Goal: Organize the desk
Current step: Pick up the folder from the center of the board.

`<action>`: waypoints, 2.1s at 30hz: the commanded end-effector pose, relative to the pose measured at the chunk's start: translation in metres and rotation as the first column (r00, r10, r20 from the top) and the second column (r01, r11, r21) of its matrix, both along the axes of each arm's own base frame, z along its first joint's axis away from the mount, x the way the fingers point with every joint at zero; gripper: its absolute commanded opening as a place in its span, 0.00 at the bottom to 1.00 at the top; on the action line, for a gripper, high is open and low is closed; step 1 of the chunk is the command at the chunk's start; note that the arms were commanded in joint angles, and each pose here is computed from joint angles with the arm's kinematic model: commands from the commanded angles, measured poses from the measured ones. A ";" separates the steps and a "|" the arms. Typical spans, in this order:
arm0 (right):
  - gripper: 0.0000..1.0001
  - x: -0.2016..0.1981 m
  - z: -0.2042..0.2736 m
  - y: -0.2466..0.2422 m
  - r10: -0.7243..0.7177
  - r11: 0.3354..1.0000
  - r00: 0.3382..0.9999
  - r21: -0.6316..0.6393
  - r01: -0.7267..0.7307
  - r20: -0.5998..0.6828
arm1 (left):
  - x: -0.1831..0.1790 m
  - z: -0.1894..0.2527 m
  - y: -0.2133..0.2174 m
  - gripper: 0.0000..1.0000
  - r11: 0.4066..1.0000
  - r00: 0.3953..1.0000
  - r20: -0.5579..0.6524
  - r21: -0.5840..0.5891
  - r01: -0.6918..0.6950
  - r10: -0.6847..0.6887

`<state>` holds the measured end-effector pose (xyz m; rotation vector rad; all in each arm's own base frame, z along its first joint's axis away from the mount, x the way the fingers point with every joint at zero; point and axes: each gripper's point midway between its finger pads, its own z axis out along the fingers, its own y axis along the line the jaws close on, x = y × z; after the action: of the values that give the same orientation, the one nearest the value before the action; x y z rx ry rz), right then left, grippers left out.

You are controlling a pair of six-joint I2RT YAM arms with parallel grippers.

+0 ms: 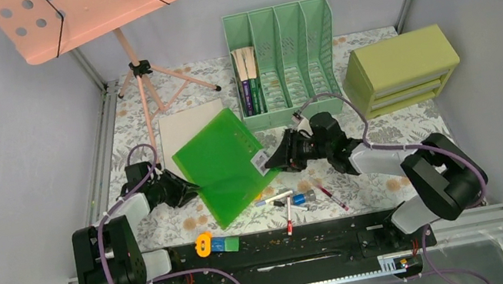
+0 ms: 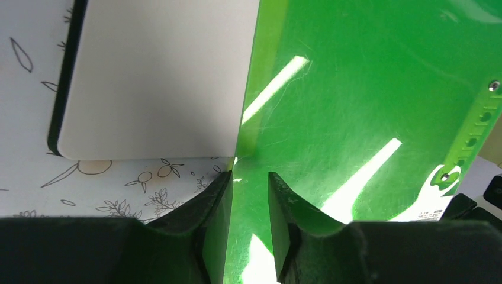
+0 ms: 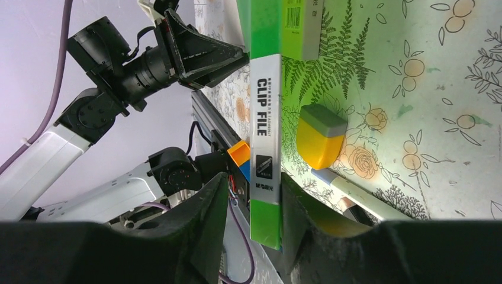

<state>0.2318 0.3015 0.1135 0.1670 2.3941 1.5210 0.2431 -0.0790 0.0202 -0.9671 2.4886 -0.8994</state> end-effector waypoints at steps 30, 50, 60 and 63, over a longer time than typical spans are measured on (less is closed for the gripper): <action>0.00 0.010 0.093 0.020 0.086 0.995 0.958 0.021 -0.095 0.273 | 0.035 0.132 -0.001 0.45 0.991 0.908 0.400 0.095 0.090 -0.121; 0.00 -0.013 0.187 -0.041 0.021 0.999 0.849 0.029 -0.042 0.528 | 0.032 0.282 0.010 0.99 0.984 0.590 0.804 0.156 -0.088 -0.075; 0.00 -0.021 0.187 -0.074 -0.014 1.000 0.842 0.010 0.010 0.539 | 0.034 0.272 0.022 0.99 0.974 0.606 0.795 0.159 -0.161 -0.029; 0.00 -0.025 0.182 -0.078 -0.009 1.000 0.851 0.016 0.001 0.525 | 0.033 0.269 0.008 0.99 0.987 0.583 0.810 0.140 -0.079 -0.069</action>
<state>0.2159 0.2271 0.2789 -0.1432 2.0091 1.3311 0.2730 -0.0608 0.2763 -0.4362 1.7552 -0.7888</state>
